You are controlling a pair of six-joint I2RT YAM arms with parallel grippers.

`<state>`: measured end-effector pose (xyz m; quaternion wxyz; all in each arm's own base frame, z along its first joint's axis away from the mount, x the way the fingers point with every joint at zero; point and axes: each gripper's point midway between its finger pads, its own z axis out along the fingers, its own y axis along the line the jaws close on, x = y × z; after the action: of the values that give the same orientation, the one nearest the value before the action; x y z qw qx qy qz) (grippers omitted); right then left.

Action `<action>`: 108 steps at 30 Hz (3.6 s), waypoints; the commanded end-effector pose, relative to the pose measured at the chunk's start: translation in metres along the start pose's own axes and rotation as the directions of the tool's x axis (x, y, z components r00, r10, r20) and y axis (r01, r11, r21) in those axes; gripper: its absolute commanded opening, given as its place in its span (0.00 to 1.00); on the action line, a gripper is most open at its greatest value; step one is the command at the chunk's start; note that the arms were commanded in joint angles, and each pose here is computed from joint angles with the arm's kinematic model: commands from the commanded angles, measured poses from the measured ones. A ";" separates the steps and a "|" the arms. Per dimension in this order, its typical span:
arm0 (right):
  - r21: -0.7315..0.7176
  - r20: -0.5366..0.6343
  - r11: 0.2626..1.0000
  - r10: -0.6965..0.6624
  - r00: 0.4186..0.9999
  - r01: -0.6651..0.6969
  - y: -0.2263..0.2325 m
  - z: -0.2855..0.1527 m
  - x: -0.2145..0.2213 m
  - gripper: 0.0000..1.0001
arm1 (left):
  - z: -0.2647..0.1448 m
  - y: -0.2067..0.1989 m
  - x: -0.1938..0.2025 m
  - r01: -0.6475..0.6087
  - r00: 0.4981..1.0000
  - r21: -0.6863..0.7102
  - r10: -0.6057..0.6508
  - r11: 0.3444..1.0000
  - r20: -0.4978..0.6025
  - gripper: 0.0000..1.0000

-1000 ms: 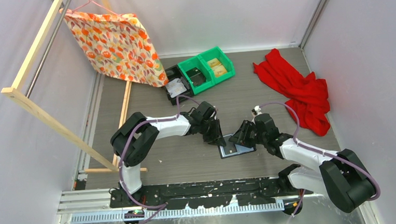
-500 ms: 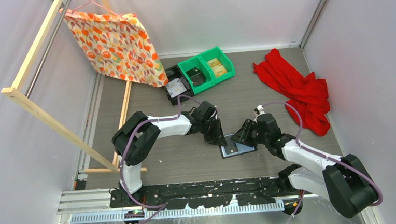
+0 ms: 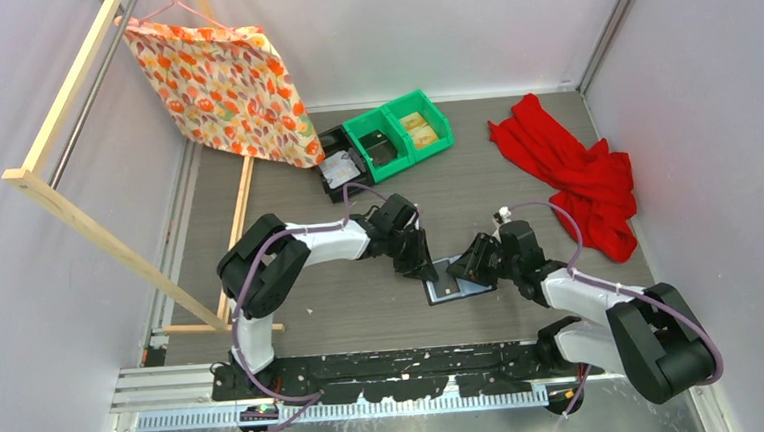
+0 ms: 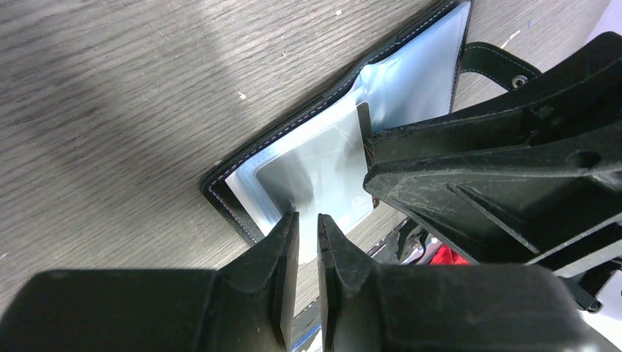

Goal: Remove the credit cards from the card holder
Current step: Remove the credit card from the card holder.

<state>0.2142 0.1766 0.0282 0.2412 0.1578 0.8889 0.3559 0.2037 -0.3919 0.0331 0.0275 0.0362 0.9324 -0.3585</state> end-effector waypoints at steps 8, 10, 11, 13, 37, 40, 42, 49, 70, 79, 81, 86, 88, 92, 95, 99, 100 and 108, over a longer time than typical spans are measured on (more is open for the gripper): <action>-0.096 0.001 0.989 0.110 0.994 -0.109 0.004 -0.001 -0.006 0.29 | 0.008 0.029 -0.004 -0.003 1.000 -0.092 0.003 0.996 0.004 0.18; -0.106 0.001 0.987 0.120 0.993 -0.119 0.006 -0.002 -0.007 0.28 | 0.009 0.030 -0.005 -0.001 1.000 -0.093 0.002 0.996 0.003 0.18; -0.110 -0.003 0.986 0.125 0.992 -0.125 0.006 -0.003 -0.007 0.27 | 0.009 0.030 -0.005 -0.003 1.000 -0.091 0.003 0.996 0.004 0.18; -0.124 -0.008 0.984 0.128 0.992 -0.128 0.009 -0.003 -0.008 0.27 | 0.009 0.028 -0.007 -0.004 1.000 -0.088 0.004 0.996 0.006 0.18; -0.183 -0.028 0.963 0.194 0.981 -0.196 0.010 -0.001 -0.007 0.01 | 0.014 0.026 -0.009 -0.002 1.000 -0.084 0.002 0.996 -0.005 0.17; -0.163 -0.023 0.967 0.196 0.980 -0.197 0.004 -0.001 -0.006 0.01 | 0.014 0.029 -0.008 -0.003 1.000 -0.091 0.002 0.996 -0.008 0.17; -0.145 -0.013 0.969 0.198 0.980 -0.198 -0.001 -0.002 -0.007 0.01 | 0.013 0.030 -0.008 0.000 1.000 -0.095 -0.001 0.995 -0.008 0.17; -0.102 0.017 0.983 0.154 0.988 -0.152 -0.008 -0.011 -0.006 0.01 | 0.008 0.037 -0.006 0.003 1.000 -0.108 -0.004 0.994 -0.009 0.17; -0.065 0.087 0.983 0.175 0.981 -0.170 -0.016 -0.014 -0.015 0.01 | 0.005 0.057 -0.038 0.000 1.000 -0.154 0.003 0.988 0.017 0.17; -0.077 0.052 0.983 0.173 0.983 -0.169 -0.013 -0.012 -0.011 0.12 | 0.005 0.048 -0.046 -0.007 1.000 -0.124 0.010 0.992 0.019 0.16; -0.076 0.048 0.982 0.175 0.983 -0.171 -0.013 -0.011 -0.010 0.23 | 0.000 0.045 -0.045 -0.011 1.000 -0.119 0.014 0.993 0.025 0.16; -0.076 0.036 0.982 0.177 0.983 -0.174 -0.013 -0.010 -0.008 0.33 | -0.012 0.035 -0.038 -0.022 0.999 -0.099 0.025 0.995 0.033 0.17; -0.078 0.028 0.981 0.179 0.983 -0.176 -0.014 -0.010 -0.007 0.33 | -0.012 0.032 -0.034 -0.026 0.999 -0.094 0.028 0.995 0.028 0.17; -0.079 0.011 0.980 0.182 0.983 -0.181 -0.014 -0.008 -0.004 0.34 | -0.012 0.025 -0.024 -0.032 0.999 -0.082 0.034 0.996 0.018 0.17; -0.079 0.009 0.980 0.185 0.983 -0.184 -0.015 -0.006 -0.004 0.37 | -0.009 0.022 -0.016 -0.031 1.000 -0.078 0.031 0.996 0.003 0.16; -0.076 0.010 0.980 0.187 0.982 -0.186 -0.016 -0.006 -0.004 0.37 | -0.002 0.026 -0.008 -0.027 0.999 -0.071 0.025 0.997 -0.024 0.16; -0.077 0.010 0.980 0.187 0.982 -0.186 -0.016 -0.006 -0.004 0.37 | -0.001 0.024 -0.007 -0.028 0.999 -0.058 0.026 0.998 -0.022 0.16; -0.075 0.018 0.979 0.189 0.982 -0.187 -0.016 -0.006 -0.005 0.36 | -0.008 -0.001 -0.012 -0.054 0.998 0.017 0.053 0.998 0.043 0.17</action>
<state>0.2129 0.1634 0.0270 0.2223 0.2292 0.8508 0.4173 0.2213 -0.3801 0.0287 0.0404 0.0473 0.9350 -0.3492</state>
